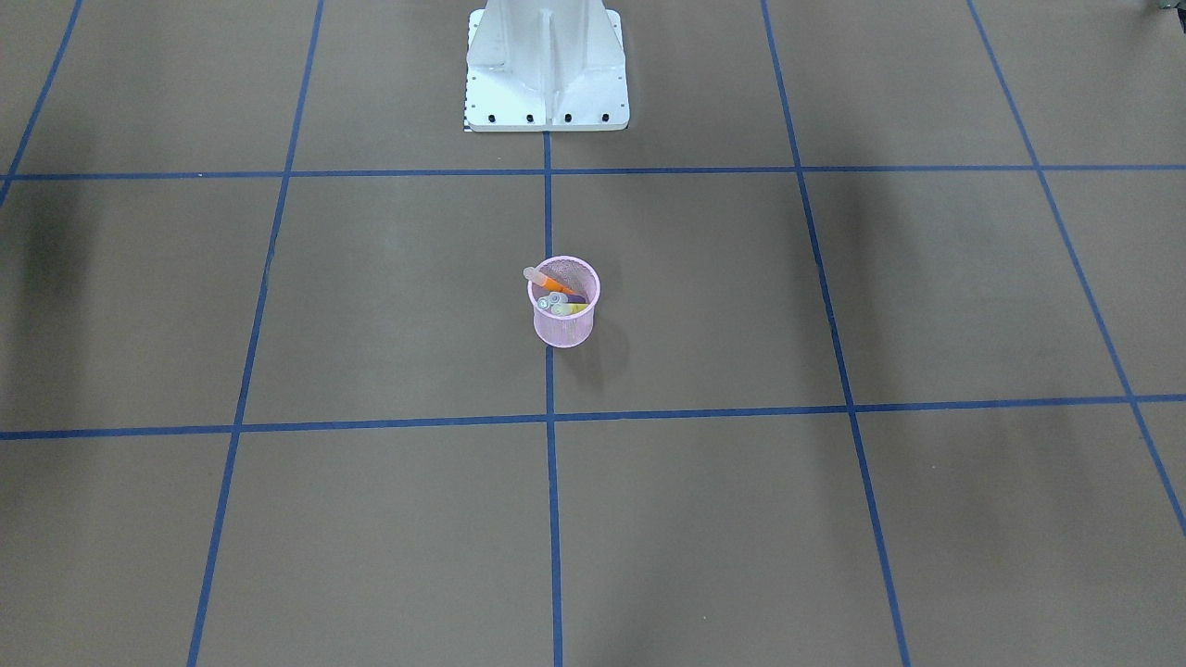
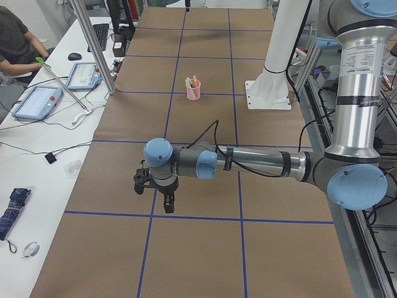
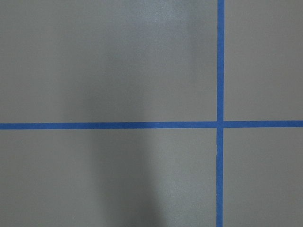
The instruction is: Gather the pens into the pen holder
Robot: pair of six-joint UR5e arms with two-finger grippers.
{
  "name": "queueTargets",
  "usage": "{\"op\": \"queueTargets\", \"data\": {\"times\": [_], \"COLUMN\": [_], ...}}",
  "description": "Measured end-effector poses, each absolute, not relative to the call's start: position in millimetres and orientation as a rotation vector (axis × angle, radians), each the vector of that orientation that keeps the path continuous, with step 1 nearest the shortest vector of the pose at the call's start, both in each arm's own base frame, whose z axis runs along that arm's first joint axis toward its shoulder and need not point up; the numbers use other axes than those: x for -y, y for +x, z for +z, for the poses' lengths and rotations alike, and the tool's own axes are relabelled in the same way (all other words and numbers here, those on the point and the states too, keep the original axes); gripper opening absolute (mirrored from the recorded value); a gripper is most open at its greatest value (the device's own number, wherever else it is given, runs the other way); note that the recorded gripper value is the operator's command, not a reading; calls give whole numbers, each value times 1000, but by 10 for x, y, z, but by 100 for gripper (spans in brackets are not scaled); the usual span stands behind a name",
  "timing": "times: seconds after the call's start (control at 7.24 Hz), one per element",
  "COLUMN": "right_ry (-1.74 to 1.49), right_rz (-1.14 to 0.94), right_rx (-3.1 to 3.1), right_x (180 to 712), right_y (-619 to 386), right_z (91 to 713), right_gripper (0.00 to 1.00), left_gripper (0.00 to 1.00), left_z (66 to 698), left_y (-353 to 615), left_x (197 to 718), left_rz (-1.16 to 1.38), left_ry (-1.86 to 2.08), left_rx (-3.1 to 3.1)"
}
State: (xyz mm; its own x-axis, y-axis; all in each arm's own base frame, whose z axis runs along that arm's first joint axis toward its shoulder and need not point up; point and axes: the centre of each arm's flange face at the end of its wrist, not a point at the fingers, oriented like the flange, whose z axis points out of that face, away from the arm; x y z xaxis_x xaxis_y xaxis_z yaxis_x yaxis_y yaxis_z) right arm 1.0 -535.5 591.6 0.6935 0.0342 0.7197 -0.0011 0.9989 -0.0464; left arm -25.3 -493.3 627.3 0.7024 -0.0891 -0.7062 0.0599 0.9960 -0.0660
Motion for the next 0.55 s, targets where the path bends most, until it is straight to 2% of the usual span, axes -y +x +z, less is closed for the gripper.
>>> {"op": "queueTargets", "data": {"times": [0.55], "right_ry": [-66], "right_rz": [30], "right_rx": [804], "right_x": [5266], "right_y": [18], "right_z": [6036], "right_gripper": [100], "left_gripper": [100], "left_z": [6295], "left_y": [-264], "left_x": [4879], "left_rz": [-87], "left_ry": [-35], "left_rx": [-790]}}
